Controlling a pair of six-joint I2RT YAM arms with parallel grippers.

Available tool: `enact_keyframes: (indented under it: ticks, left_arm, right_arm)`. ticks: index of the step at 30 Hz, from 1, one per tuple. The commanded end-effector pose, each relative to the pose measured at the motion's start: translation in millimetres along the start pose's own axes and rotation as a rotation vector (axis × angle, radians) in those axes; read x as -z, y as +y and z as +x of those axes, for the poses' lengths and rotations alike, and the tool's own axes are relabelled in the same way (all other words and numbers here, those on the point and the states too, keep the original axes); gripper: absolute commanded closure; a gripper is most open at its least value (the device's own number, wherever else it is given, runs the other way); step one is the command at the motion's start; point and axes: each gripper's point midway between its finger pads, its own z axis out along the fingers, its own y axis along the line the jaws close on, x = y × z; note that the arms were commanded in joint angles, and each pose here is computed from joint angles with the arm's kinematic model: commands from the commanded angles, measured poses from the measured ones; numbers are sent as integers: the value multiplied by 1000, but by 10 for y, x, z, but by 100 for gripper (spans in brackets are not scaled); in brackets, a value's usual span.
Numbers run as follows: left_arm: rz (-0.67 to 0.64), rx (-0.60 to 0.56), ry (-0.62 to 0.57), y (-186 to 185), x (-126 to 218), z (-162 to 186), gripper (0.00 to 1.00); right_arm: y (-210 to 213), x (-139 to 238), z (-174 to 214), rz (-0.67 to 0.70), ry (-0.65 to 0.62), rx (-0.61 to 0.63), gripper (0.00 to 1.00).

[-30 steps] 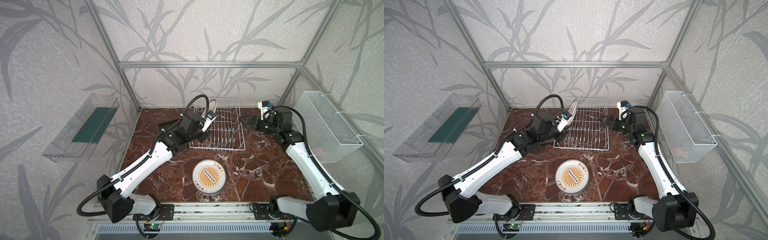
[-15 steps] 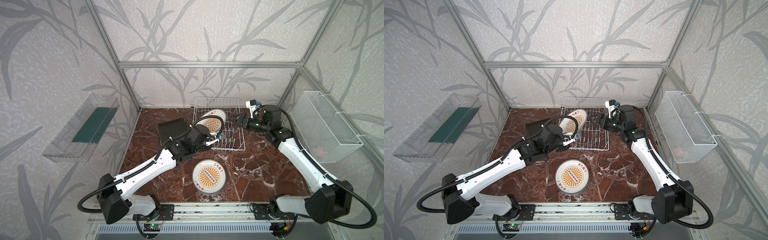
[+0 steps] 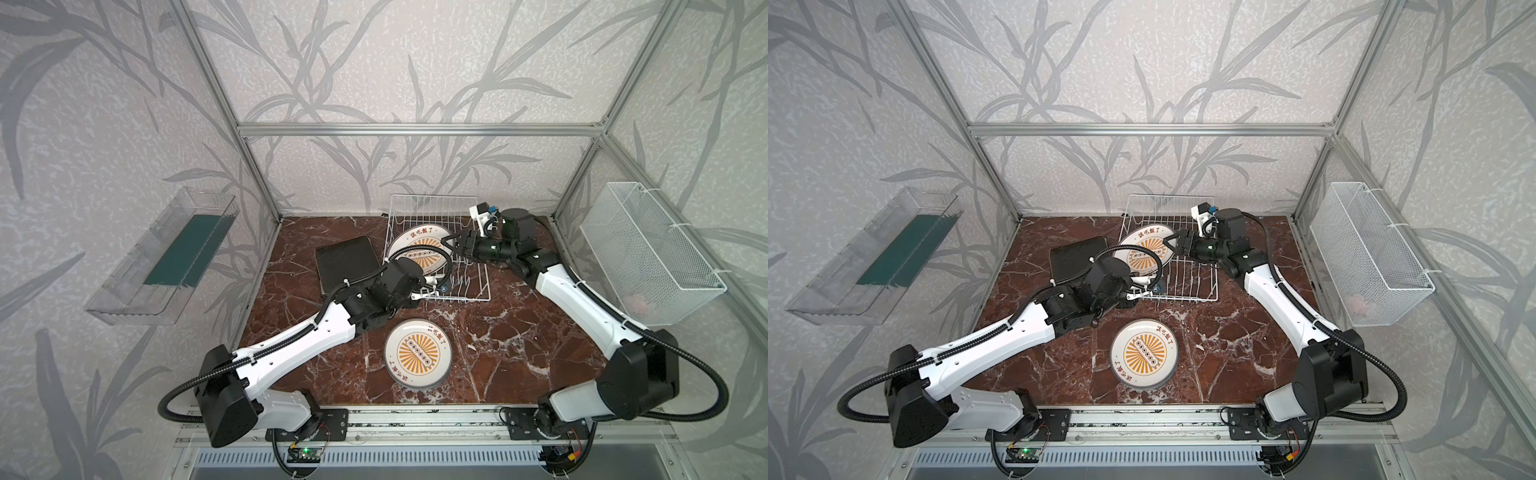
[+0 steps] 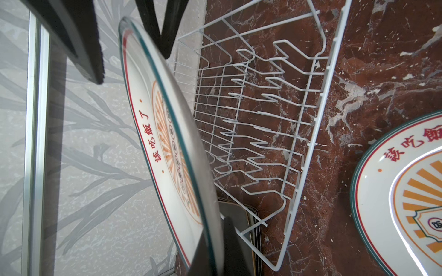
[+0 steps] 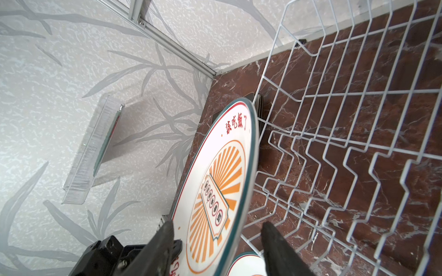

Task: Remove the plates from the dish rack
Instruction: 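Raise the printed plate upright while the right gripper reaches toward its rim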

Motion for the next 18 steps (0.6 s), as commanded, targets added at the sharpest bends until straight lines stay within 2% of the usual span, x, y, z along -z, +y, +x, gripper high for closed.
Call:
enact_keyframes:
  ticks: [1, 3, 8, 14, 15, 18]
  left_arm:
    - [-94, -21, -26, 212, 47, -98, 100]
    - [-98, -29, -24, 208, 37, -97, 100]
    - [-111, -27, -22, 177, 7, -75, 100]
    - [-177, -6, 3, 186, -46, 5, 99]
    - [-182, 4, 6, 190, -48, 15, 95]
    - [-194, 63, 3, 214, -22, 32, 77]
  right_arm:
    - [20, -44, -3, 13, 20, -12, 54]
    - [9, -91, 36, 12, 43, -21, 64]
    - [36, -147, 74, -20, 76, -57, 75]
    - [29, -139, 55, -27, 68, -67, 95]
    - [36, -131, 38, -34, 61, -69, 100]
    - [23, -95, -22, -58, 30, -86, 100]
